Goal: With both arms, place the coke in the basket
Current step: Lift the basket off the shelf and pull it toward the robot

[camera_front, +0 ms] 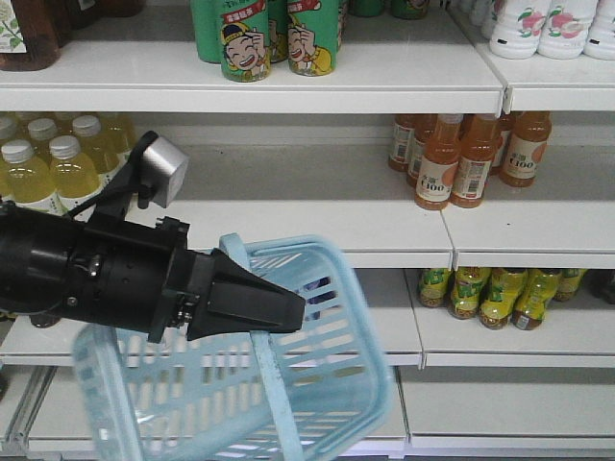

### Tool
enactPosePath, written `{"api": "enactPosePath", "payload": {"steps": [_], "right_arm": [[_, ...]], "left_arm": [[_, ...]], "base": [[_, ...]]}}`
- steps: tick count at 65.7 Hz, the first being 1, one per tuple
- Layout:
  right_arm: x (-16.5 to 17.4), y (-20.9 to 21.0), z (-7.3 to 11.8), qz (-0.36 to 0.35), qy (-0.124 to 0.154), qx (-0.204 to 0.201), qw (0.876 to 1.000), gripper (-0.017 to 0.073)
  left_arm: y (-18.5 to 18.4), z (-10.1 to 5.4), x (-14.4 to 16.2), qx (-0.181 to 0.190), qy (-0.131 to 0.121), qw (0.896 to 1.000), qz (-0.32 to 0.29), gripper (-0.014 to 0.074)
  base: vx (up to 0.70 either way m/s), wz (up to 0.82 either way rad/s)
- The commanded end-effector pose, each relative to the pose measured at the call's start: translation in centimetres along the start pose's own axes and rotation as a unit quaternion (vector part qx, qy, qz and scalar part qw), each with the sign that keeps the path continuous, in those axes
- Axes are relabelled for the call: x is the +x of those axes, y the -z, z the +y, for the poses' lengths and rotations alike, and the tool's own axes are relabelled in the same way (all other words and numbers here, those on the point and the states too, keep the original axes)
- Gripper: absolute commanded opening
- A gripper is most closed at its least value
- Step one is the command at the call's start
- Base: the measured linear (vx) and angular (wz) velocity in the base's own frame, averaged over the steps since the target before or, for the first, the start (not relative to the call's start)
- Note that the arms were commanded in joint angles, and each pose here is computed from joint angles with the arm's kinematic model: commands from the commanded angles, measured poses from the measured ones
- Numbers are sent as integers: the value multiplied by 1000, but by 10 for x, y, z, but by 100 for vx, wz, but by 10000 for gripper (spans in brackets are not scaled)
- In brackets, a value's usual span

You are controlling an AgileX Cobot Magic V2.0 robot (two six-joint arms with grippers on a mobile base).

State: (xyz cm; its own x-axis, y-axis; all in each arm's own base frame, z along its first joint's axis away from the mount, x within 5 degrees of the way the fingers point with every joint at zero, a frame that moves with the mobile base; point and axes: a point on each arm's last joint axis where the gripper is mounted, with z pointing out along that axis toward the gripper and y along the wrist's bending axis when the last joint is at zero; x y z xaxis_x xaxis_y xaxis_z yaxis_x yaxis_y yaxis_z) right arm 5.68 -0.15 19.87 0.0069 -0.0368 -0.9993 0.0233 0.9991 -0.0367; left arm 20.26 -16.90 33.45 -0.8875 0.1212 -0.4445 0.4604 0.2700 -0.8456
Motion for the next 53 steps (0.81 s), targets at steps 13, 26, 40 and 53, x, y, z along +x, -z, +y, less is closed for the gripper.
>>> {"api": "enactPosePath", "payload": {"steps": [13,26,40,53], "right_arm": [[-4,1,0,-36,8,-1,999,-5],[-4,1,0,-36,8,-1,999,-5],[-4,1,0,-36,8,-1,999,-5],[-4,1,0,-36,8,-1,999,-5]], "left_arm": [[1,-45,-1,94,-9,994,-52,-7],[-6,-55,6,123,-25,992,-33,-7],[-6,-56,6,127,-30,991,-33,-7],[-6,-54,8,118,-39,992,-24,-6]], "base": [[0,0],[0,0],[0,0],[0,0]]}}
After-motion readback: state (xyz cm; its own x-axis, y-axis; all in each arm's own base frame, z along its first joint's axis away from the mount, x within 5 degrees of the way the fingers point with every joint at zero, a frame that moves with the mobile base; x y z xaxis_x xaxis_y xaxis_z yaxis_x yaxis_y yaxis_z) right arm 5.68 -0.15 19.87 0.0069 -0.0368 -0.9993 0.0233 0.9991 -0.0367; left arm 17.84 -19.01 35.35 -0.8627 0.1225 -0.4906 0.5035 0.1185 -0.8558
